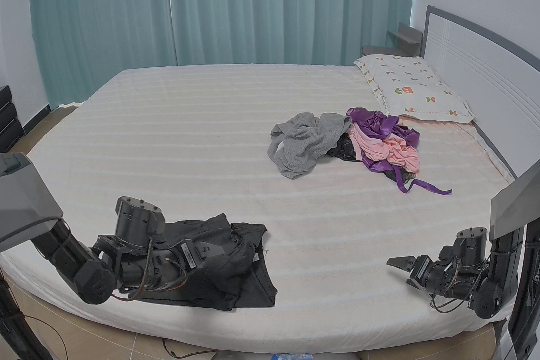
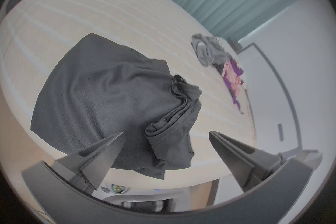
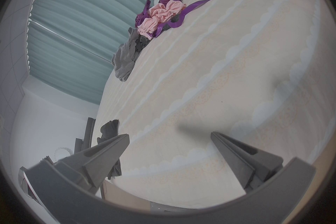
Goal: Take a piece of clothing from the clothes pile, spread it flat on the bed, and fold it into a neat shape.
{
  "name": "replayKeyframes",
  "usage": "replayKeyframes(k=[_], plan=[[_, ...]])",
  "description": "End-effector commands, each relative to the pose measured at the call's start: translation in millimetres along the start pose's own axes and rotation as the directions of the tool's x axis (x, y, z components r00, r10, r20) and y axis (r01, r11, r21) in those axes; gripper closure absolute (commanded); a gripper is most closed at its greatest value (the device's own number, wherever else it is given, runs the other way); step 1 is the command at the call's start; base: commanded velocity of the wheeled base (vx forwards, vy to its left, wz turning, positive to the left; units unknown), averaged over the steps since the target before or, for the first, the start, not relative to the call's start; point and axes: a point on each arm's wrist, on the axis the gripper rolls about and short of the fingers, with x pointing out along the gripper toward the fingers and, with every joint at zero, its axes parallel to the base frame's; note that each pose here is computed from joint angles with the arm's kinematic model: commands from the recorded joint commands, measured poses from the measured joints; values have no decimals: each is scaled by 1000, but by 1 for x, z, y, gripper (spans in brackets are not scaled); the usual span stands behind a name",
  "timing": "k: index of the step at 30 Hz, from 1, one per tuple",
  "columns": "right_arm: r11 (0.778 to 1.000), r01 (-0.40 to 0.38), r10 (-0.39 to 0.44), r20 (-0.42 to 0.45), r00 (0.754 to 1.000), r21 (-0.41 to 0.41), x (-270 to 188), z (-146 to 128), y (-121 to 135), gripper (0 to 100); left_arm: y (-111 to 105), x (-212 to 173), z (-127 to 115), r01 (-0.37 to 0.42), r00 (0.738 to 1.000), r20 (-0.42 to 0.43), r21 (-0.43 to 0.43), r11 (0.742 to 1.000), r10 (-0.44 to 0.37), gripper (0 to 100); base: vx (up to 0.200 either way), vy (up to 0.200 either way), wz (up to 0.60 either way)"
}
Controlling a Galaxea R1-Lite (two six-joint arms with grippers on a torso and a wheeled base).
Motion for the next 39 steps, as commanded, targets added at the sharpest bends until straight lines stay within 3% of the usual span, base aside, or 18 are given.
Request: replayKeyframes(k=[1,11,26,39], plan=[[1000,-14,14,10,1000,-4,0,1,2,0,21,-9,6,-2,1000,27,-106,994,5,0,-200,0,0],[1000,-19,19,-4,1000,-11,1,-2,4,0,36,7,1,-53,998,-38,-132,990,48,0,-20,0,0],[1000,-12,12,-10,1000,-9,2,-3,2,0,35,9,2,-54,998,-33,-129,990,50,0,0,0,0],[1000,-22,22,0,1000,-16,3,-1,4,0,44,11,13,-57,998,-17,-167,984,55,0,0,200,0]])
